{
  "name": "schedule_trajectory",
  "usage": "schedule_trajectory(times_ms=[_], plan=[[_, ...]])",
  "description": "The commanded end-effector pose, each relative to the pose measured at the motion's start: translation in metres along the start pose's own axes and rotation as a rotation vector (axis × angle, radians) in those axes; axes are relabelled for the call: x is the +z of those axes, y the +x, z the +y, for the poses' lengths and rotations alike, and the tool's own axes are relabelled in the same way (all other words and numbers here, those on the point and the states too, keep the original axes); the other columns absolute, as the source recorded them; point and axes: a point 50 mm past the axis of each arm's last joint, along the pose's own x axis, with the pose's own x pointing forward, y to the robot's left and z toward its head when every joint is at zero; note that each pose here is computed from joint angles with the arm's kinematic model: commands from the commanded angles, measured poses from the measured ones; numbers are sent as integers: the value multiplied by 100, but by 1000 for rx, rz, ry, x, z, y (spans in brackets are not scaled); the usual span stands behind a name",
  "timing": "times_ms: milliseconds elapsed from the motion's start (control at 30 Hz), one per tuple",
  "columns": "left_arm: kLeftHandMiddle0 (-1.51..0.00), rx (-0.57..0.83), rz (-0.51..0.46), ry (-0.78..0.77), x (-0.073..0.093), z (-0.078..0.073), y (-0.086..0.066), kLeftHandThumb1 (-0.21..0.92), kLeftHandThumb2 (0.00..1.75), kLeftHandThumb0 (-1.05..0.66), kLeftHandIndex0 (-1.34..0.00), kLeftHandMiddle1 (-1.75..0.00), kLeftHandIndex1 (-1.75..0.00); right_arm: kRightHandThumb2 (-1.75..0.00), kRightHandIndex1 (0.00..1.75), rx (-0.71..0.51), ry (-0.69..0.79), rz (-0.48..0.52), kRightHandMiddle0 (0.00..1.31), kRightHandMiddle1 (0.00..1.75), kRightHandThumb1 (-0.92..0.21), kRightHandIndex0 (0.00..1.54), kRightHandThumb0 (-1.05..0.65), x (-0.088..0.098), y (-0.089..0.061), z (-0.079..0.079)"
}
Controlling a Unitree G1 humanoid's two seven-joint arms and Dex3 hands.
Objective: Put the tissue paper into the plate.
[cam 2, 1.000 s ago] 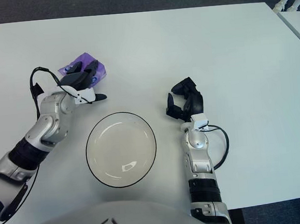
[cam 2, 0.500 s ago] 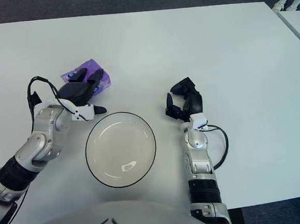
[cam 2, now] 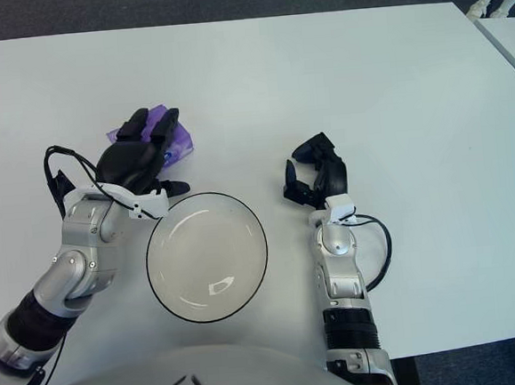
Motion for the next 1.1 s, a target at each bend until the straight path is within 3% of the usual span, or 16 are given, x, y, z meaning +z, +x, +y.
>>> schedule_trajectory(times_ms=[0, 600, 867, 1067], plan=[[0, 62, 35, 28, -2, 2, -1, 83, 24, -102, 0, 0, 0, -114, 175, -20, -24, 336, 50, 175, -46, 90, -44, -55, -35, -7], [0, 227, 96, -53, 2, 15, 0, 83, 22, -103, 0, 0, 0, -115, 175, -15, -16, 339, 51, 175, -45, 92, -44, -56, -33, -7], [0, 224, 124, -88, 2, 18, 3, 82, 21, -101, 0, 0, 0, -115, 175, -18, -11, 337, 51, 175, -45, 92, -44, -56, -33, -7], [0, 178, 144, -87, -5, 13, 17, 81, 21, -103, 0, 0, 0, -116, 175, -15, -11, 333, 51, 175, -45, 93, -44, -56, -33, -7]])
